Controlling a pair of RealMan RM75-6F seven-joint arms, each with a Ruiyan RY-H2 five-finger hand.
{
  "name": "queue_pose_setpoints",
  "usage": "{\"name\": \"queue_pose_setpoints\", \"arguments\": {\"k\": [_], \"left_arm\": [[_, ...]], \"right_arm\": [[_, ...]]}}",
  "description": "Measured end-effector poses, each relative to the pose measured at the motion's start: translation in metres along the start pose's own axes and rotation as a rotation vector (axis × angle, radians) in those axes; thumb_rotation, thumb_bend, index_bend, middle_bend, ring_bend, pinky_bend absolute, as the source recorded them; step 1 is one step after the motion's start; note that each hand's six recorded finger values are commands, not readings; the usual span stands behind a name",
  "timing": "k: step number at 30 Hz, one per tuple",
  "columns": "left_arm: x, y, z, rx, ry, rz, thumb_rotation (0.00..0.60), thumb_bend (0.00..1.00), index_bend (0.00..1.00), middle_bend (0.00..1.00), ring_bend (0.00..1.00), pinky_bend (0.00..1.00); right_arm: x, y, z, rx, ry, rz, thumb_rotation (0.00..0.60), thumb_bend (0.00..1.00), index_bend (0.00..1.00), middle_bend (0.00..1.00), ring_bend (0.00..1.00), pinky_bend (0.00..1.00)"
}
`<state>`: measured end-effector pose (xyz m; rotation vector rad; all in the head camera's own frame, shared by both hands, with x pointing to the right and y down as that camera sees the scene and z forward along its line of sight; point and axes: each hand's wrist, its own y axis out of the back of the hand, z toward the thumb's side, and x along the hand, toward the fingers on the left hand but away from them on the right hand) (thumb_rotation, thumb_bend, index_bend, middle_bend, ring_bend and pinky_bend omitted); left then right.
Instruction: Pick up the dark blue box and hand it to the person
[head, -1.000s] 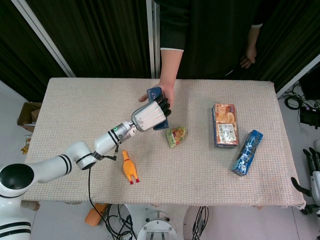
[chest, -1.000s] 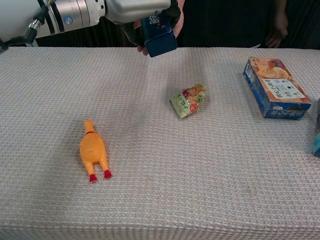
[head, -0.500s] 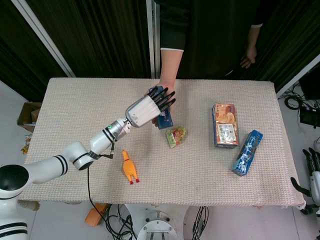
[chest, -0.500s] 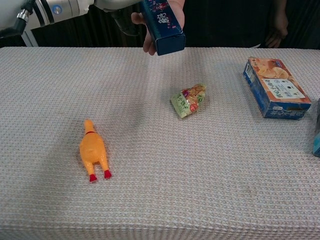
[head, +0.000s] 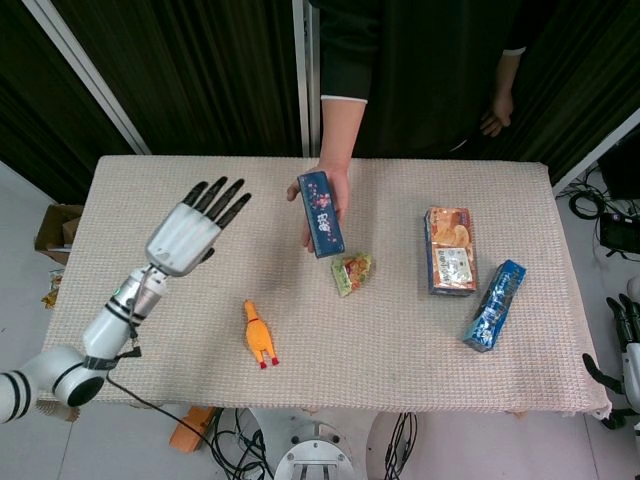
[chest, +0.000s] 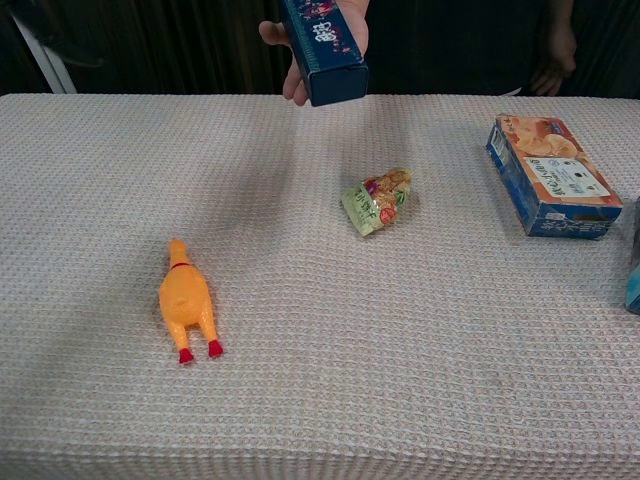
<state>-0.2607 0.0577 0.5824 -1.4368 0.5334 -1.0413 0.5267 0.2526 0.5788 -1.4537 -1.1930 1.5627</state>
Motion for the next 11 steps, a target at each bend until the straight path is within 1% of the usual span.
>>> {"name": "queue_pose_setpoints", "arguments": {"k": [1, 2, 4, 5, 8, 11], "left_arm": [[-0.019, -0.006, -0.006, -0.040, 0.038, -0.030, 0.600, 0.02, 0.00, 0.00, 0.05, 0.20], [-0.046, -0.014, -0.014, -0.086, 0.094, -0.065, 0.600, 0.02, 0.00, 0.00, 0.05, 0.20], [-0.086, -0.025, -0.027, -0.140, 0.184, -0.099, 0.599, 0.02, 0.00, 0.00, 0.05, 0.20], [-0.111, -0.031, -0.035, -0.164, 0.246, -0.112, 0.598, 0.02, 0.00, 0.00, 0.05, 0.20], [-0.165, -0.047, -0.054, -0.187, 0.370, -0.122, 0.596, 0.02, 0.00, 0.00, 0.05, 0.19], [-0.201, -0.063, -0.064, -0.199, 0.427, -0.131, 0.595, 0.02, 0.00, 0.01, 0.05, 0.19]], "right_arm": [[0.000, 0.001, 0.001, -0.001, 0.003, -0.003, 0.600, 0.17, 0.00, 0.00, 0.00, 0.00], [0.000, 0.002, 0.004, -0.001, 0.007, -0.007, 0.600, 0.17, 0.00, 0.00, 0.00, 0.00], [0.000, 0.003, 0.007, 0.000, 0.014, -0.011, 0.600, 0.17, 0.00, 0.00, 0.00, 0.00], [0.000, 0.003, 0.010, 0.002, 0.018, -0.011, 0.600, 0.17, 0.00, 0.00, 0.00, 0.00], [-0.002, 0.001, 0.014, 0.011, 0.022, -0.009, 0.600, 0.17, 0.00, 0.00, 0.00, 0.00], [-0.005, -0.002, 0.016, 0.012, 0.018, 0.001, 0.600, 0.17, 0.00, 0.00, 0.00, 0.00]]}}
